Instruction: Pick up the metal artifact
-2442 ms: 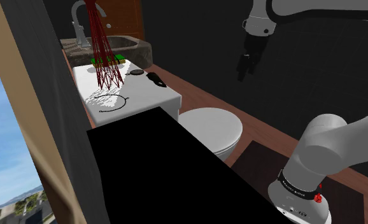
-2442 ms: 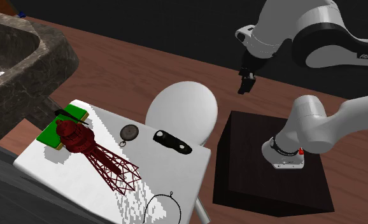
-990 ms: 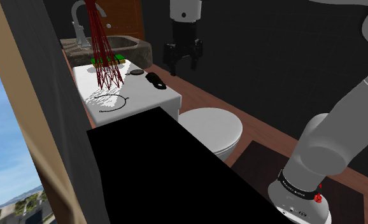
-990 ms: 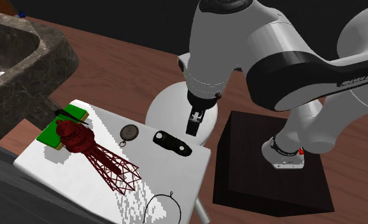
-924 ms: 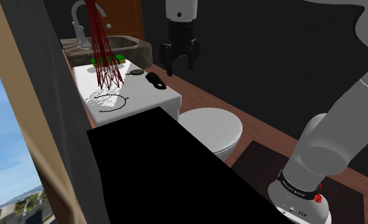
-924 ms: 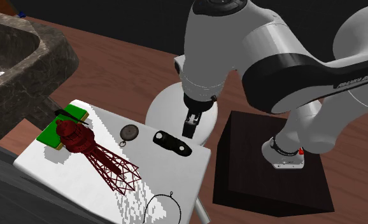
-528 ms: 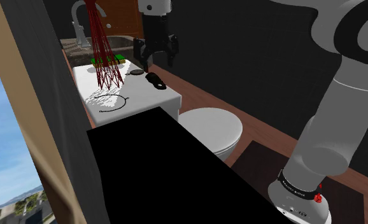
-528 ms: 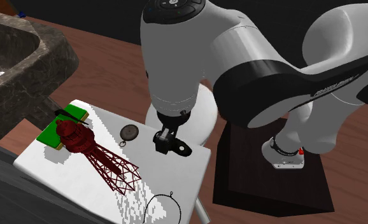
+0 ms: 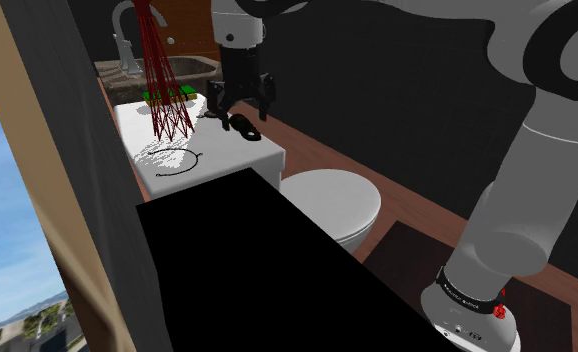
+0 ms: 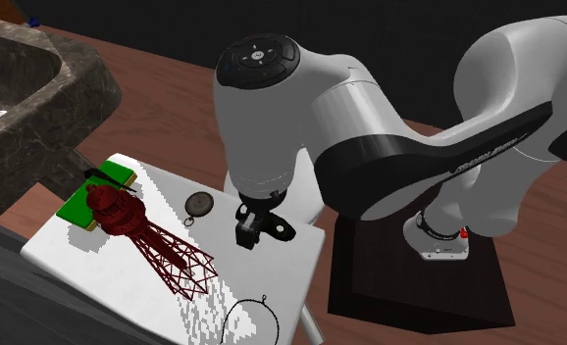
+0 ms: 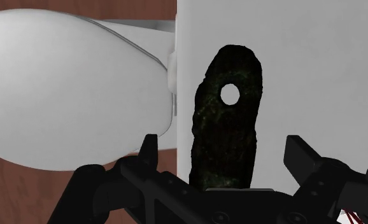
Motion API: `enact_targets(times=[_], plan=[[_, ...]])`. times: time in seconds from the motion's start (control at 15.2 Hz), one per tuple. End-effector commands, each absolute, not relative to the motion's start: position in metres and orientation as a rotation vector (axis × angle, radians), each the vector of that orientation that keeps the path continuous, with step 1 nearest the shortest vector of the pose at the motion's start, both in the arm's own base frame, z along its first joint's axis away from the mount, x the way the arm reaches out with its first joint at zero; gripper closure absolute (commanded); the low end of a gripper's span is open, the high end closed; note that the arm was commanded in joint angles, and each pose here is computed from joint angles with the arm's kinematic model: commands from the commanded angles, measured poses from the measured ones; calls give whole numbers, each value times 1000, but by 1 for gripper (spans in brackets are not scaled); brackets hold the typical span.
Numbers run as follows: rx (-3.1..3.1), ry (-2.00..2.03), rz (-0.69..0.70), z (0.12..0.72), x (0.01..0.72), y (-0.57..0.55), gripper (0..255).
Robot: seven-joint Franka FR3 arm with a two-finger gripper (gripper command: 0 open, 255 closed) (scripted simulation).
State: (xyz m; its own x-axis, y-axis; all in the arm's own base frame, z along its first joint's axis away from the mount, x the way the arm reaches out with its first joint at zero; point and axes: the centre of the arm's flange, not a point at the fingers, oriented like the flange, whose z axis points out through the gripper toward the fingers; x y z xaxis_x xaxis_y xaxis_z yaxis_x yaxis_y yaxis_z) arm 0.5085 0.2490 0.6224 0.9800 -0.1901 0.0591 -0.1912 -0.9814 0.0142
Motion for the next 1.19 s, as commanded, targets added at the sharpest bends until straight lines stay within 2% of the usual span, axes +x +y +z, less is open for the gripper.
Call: enact_targets(times=[0.0, 0.07, 0.66, 1.12], plan=[[3106, -299, 90, 619, 508, 249, 0], [3106, -299, 90, 618, 509, 249, 255], [3106, -299, 90, 619, 508, 249, 255], [3106, -299, 90, 656, 508, 249, 255]])
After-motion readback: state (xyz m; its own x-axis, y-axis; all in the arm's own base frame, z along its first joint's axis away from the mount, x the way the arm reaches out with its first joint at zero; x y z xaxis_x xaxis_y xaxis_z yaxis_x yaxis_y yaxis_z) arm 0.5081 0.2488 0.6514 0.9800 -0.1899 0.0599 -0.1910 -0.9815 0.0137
